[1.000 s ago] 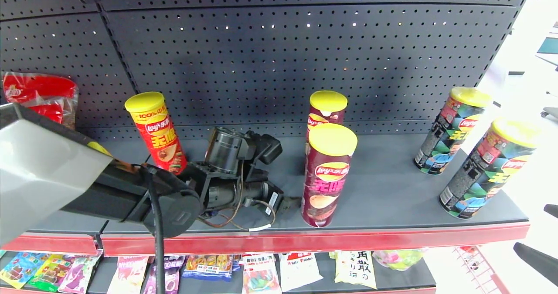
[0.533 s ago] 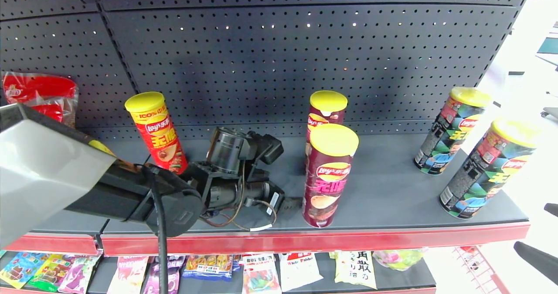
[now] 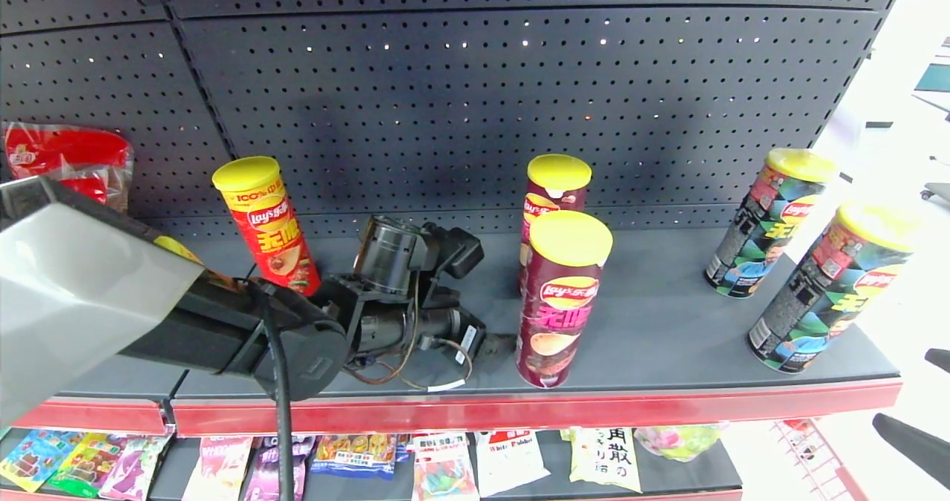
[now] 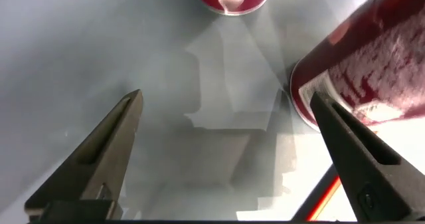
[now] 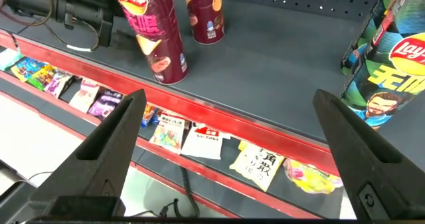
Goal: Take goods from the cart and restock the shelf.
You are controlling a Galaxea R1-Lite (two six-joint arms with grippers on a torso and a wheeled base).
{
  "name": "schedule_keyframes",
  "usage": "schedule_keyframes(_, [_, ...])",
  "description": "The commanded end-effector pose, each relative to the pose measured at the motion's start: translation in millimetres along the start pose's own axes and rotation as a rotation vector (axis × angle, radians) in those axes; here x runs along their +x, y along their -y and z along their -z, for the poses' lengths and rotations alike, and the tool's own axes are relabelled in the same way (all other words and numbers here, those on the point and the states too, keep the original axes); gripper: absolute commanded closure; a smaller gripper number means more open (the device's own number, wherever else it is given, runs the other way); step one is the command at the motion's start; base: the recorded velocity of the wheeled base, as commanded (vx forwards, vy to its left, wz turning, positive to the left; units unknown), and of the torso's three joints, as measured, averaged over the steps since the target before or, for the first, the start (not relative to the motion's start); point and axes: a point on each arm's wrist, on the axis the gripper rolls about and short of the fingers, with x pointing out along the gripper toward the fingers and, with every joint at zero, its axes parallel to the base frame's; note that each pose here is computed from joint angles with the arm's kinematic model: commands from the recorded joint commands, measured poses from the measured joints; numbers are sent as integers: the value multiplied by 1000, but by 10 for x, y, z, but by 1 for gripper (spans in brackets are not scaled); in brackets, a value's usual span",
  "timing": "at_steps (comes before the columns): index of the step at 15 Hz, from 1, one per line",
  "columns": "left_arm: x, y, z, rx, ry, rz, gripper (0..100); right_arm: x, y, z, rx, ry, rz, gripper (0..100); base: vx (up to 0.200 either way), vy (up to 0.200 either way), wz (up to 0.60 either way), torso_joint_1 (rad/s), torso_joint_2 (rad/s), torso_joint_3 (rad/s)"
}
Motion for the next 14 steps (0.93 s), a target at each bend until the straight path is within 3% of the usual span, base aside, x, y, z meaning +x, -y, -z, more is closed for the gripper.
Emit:
schedule_keyframes(1, [-50,-20,2,-5,3,-7,0,8,1,6,1,-5,0,0,0,0,0,0,0,0])
schedule_keyframes(2, [-286,-92,18,-19,12,-34,0,7,1,2,1,-3,2,0,0,0,0,0,0,0])
schedule_keyframes(4, [-782,-107,81,-33,37,-69,0,8,7,10,-2,-6,25,0,0,0,0,0,0,0])
schedule_keyframes(7, [-1844,109,280,-34,82,-96,0,-43,9,213,-5,-34,51,0,0,0,0,0,0,0])
schedule_keyframes(8, [-2037,145,327,-40,85,-110,0,-59,16,233,-6,-31,81,0,0,0,0,0,0,0])
schedule_keyframes(9, [-2489,218,464,-58,82,-172,0,-85,62,221,-38,-49,248,0,0,0,0,0,0,0])
schedule_keyframes(11, [-3143,364,759,-99,90,-294,0,-138,81,231,-62,-66,341,0,0,0,0,0,0,0])
schedule_keyframes(13, [-3503,536,1031,-113,106,-351,0,-170,109,245,-100,-78,458,0,0,0,0,0,0,0])
schedule_keyframes(14, [-3749,686,1295,-117,138,-417,0,-186,126,250,-120,-91,516,0,0,0,0,0,0,0])
